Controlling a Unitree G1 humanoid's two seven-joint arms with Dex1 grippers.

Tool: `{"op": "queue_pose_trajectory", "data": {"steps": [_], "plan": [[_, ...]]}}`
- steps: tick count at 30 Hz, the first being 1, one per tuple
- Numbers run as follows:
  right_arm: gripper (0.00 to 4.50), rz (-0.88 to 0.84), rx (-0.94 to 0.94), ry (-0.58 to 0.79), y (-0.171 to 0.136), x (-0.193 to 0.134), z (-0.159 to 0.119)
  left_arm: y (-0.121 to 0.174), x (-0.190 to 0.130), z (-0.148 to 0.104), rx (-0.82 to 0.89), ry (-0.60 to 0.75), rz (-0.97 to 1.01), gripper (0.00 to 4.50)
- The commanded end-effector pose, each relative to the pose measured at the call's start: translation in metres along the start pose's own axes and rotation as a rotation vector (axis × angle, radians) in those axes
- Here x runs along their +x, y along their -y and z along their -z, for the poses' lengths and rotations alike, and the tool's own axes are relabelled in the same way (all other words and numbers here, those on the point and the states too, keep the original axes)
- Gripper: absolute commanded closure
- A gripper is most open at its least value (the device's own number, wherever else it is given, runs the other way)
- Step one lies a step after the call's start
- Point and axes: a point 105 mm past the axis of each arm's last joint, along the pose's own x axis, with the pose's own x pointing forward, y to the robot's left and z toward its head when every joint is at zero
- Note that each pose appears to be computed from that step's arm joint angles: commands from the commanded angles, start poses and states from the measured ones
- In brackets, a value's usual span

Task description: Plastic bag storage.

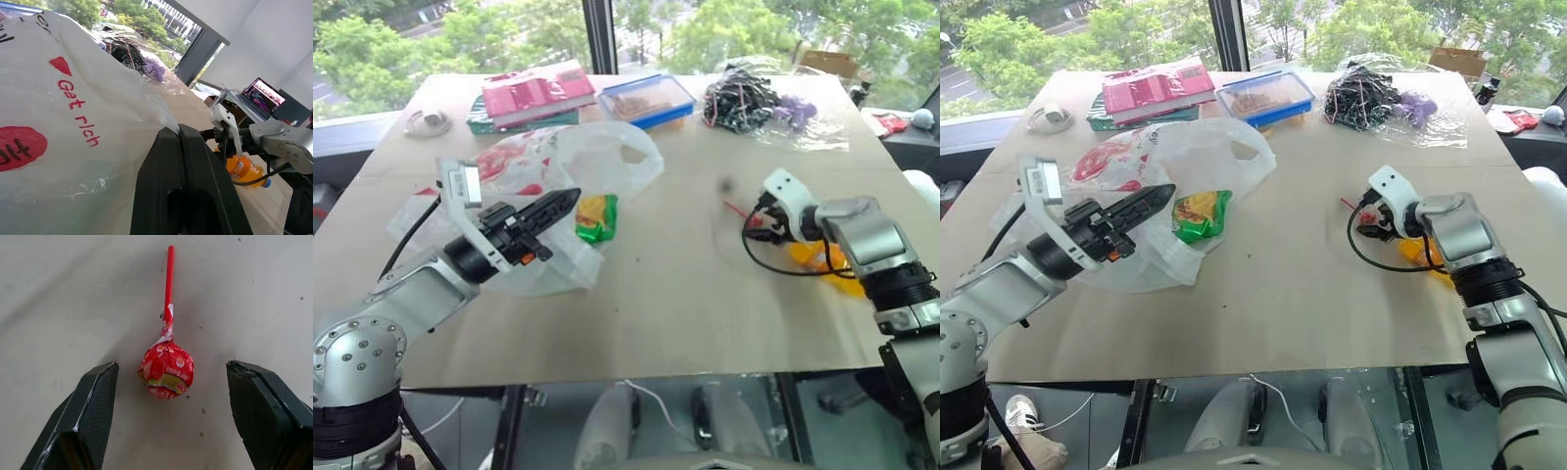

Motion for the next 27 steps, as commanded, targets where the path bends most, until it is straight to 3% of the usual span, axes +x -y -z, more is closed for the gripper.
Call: {"op": "queue_pose_trajectory", "data": {"steps": [1, 3, 9, 13, 18, 27], "plan": [[0.93, 0.023, 0.023, 0.015, 0.007, 0.001, 0.0, 0.006, -0.002, -0.007, 0.03, 0.026, 0.018, 4.5], [0.93, 0.022, 0.023, 0.017, 0.007, 0.002, 0.001, 0.006, -0.002, -0.007, 0.03, 0.027, 0.015, 4.5], [3.5, -0.001, -0.006, 0.019, 0.003, -0.001, 0.0, 0.006, -0.003, -0.007, 0.03, 0.028, 0.011, 4.5], [3.5, -0.052, -0.012, 0.094, -0.011, -0.006, -0.018, 0.005, -0.003, -0.007, 0.03, 0.028, 0.01, 4.5], [3.5, -0.258, -0.109, 0.304, -0.073, -0.019, -0.074, 0.006, -0.005, -0.008, 0.033, 0.027, 0.01, 4.5], [3.5, -0.421, -0.317, 0.481, -0.159, 0.002, -0.133, 0.013, -0.014, -0.013, 0.063, 0.021, 0.011, 4.5]]}}
